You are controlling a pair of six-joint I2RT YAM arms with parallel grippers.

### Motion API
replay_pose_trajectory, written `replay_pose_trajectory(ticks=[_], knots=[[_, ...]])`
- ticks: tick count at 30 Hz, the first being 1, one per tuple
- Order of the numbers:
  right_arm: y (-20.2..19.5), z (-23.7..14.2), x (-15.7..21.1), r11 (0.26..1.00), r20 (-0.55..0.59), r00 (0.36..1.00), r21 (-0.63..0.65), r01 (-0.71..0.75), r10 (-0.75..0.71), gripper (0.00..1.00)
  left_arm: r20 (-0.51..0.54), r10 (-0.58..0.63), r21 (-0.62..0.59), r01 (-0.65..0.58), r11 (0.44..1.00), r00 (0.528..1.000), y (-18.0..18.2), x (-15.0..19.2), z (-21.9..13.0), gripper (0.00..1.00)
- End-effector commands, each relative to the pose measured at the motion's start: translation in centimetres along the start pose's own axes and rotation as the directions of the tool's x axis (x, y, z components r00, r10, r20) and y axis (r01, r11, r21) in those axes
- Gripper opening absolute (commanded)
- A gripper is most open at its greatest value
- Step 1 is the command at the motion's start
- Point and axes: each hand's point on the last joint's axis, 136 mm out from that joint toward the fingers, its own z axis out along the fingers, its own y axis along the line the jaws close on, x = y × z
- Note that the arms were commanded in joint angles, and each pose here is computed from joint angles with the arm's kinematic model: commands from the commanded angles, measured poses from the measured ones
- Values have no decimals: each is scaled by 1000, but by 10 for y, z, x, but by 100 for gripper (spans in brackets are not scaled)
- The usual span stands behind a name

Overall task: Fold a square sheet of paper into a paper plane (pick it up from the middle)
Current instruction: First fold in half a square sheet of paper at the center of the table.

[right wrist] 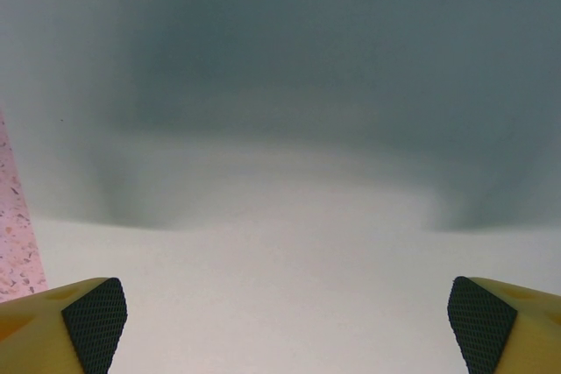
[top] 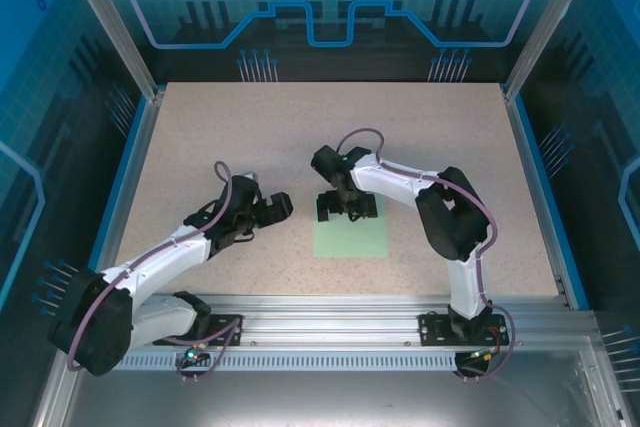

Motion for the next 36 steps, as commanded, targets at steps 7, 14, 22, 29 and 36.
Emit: replay_pose_trajectory(ticks=[7, 14, 22, 29, 36], knots=[[2, 17, 13, 1000, -63, 998, 29, 7, -5, 98, -21, 7, 48, -6, 999, 1000, -12, -7, 0, 98], [-5, -3, 8, 996, -15, 999, 88, 31, -30, 98, -20, 5, 56, -4, 998, 1000, -9, -3, -5, 99], [-7, -6, 2, 995, -2, 1000, 101, 23, -23, 99, -35, 0, 54, 2, 999, 999, -9, 0, 0, 98], [5, 10, 3, 1000, -43, 999, 19, -2, 3, 99, -46, 2, 46, 0, 999, 999, -7, 1, 2, 98], [-8, 36, 11, 996, -99, 993, 63, -64, 70, 99, -58, 3, 43, -1, 999, 998, -7, 3, 4, 98]])
